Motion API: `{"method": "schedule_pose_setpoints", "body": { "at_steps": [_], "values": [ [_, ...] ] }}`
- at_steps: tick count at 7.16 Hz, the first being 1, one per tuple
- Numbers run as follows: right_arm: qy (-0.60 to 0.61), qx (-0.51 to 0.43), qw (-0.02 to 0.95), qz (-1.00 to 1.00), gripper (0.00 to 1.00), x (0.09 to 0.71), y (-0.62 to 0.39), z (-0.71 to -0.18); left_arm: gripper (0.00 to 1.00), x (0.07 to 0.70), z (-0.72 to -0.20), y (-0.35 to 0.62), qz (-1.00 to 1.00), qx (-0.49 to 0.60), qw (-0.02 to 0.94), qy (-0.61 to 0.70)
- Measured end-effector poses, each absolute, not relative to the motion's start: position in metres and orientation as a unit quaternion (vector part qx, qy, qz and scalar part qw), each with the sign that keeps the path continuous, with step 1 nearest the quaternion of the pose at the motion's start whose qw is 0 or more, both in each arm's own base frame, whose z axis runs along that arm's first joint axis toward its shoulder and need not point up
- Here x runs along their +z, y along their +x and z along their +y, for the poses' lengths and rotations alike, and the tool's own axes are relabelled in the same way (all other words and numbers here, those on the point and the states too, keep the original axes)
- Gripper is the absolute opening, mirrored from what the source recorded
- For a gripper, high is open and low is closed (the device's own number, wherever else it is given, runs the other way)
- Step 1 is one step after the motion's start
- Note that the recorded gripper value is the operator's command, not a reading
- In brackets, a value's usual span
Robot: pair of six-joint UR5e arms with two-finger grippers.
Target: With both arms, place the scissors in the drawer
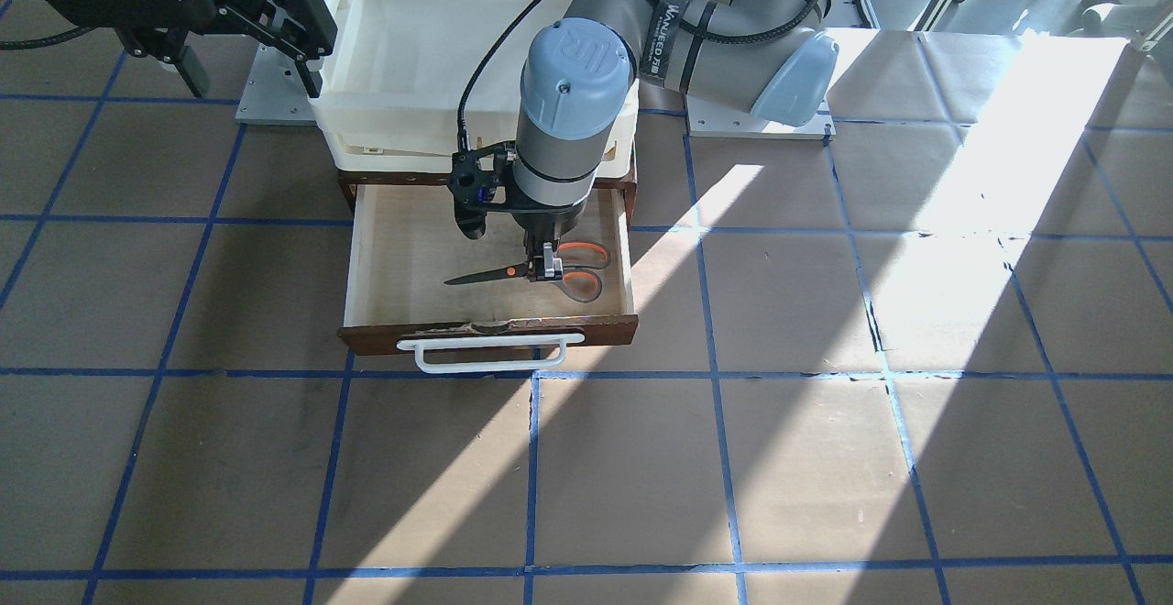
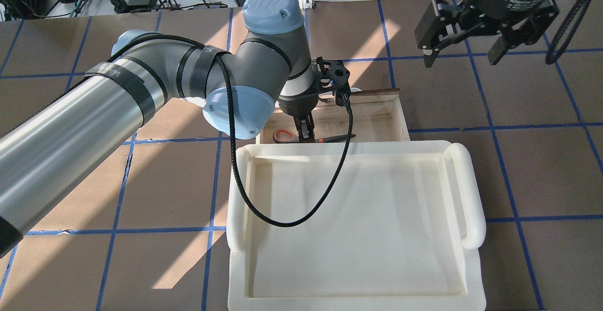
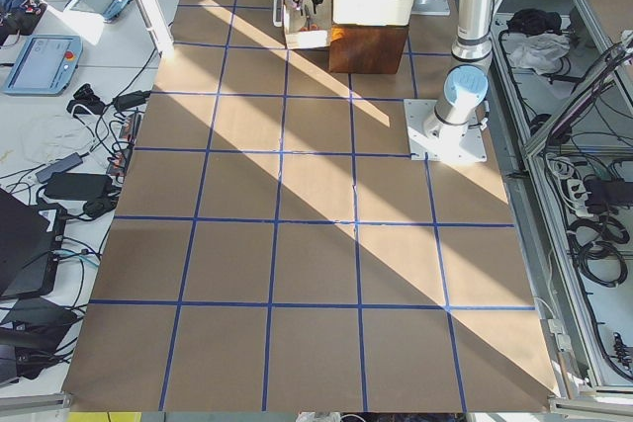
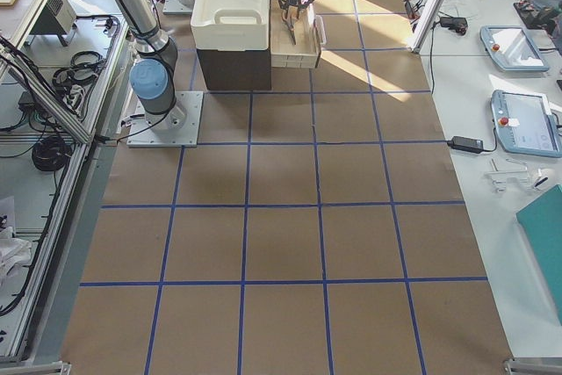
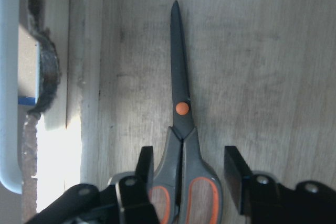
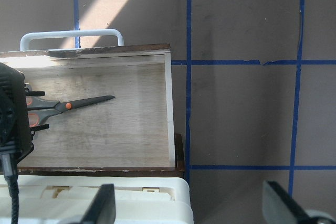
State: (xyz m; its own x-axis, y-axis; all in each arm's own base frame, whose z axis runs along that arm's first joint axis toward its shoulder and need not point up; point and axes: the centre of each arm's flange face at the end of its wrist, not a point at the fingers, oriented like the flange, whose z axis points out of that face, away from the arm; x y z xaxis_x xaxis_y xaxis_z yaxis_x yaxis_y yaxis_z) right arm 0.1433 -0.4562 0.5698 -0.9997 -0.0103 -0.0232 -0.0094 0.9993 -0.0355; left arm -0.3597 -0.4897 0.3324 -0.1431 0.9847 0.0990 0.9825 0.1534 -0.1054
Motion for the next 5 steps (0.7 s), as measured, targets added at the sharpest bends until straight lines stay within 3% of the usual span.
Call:
{"method": "schedule_pose_setpoints", "body": {
  "at_steps": [2, 3, 5],
  "values": [
    [-0.005, -0.018, 0.011, 1.0, 1.0, 0.57, 0.143, -0.456, 0.78, 0.355, -0.488, -0.356, -0.778, 0.022, 0.065, -0.624],
    [-0.005, -0.018, 0.011, 1.0, 1.0, 0.57, 0.143, -0.456, 0.94, 0.371, -0.485, -0.353, -0.812, 0.03, 0.061, -0.58],
    [-0.006, -0.018, 0.011, 1.0, 1.0, 0.57, 0.143, -0.456, 1.0, 0.411, -0.488, -0.337, -0.887, 0.057, 0.058, -0.454]
  ]
}}
